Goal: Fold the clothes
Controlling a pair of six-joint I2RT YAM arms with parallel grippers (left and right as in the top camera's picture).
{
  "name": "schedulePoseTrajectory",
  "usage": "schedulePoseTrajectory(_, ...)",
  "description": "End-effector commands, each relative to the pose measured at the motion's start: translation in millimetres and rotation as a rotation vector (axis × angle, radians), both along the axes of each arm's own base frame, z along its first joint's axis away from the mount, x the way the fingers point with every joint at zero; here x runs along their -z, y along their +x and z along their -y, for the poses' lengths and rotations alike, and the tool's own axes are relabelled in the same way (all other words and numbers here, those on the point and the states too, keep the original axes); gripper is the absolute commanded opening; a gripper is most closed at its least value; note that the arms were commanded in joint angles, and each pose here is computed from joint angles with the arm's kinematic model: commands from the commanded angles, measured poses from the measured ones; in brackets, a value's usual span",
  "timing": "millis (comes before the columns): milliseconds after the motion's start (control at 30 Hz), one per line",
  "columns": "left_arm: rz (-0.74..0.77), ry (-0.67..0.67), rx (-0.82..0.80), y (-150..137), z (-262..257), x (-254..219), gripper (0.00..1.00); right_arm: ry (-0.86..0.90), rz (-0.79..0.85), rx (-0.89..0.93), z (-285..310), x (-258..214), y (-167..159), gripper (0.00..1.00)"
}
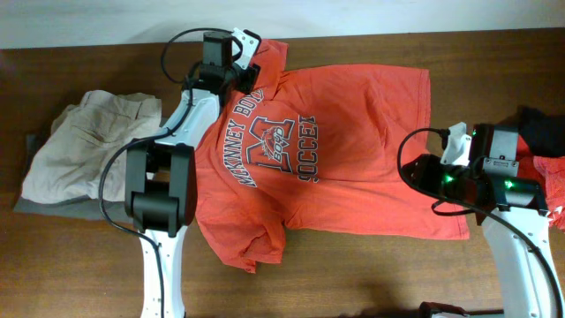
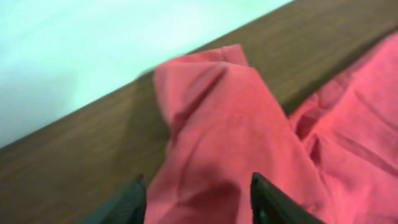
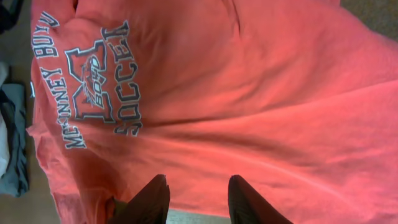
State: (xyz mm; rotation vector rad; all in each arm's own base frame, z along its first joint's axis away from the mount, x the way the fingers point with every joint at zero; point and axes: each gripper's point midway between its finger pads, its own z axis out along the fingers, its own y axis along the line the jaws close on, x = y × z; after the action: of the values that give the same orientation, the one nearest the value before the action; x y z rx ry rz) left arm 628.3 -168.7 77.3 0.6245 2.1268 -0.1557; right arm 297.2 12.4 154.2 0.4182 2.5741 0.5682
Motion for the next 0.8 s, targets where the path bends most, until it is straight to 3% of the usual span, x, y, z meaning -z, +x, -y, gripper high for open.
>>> schedulePoseTrajectory(0, -0.038, -0.032, 0.064, -3.6, 10.3, 22.3, 0.47, 0.006, 0.006, -0.016, -1.3, -1.4, -0.4, 0.37)
schedulePoseTrajectory(167, -0.043, -0.033, 0.065, -3.7, 9.0, 25.3, 0.34, 0.007, 0.003, -0.015, -1.4, -1.1, -1.0, 0.37)
schedulePoseTrajectory(200, -0.043, -0.033, 0.065, -3.7, 9.0, 25.3, 0.27, 0.007, 0.003, -0.015, -1.4, -1.1, -1.0, 0.37)
schedulePoseTrajectory(233, -0.045, -0.033, 0.065, -3.9, 9.0, 25.6, 0.13, 0.007, 0.003, -0.015, -1.4, -1.1, -1.0, 0.37)
schedulePoseTrajectory(300, -0.045, -0.032, 0.062, -3.6, 7.5, 25.5, 0.0, 0.007, 0.003, -0.015, -1.4, -1.2, -0.9, 0.37)
schedulePoseTrajectory(767, -0.012, 0.133, -0.295, 31.6, -92.4, -39.5, 0.0, -0.066, -0.01, 0.025, 12.5, 3.7, -0.2, 0.4)
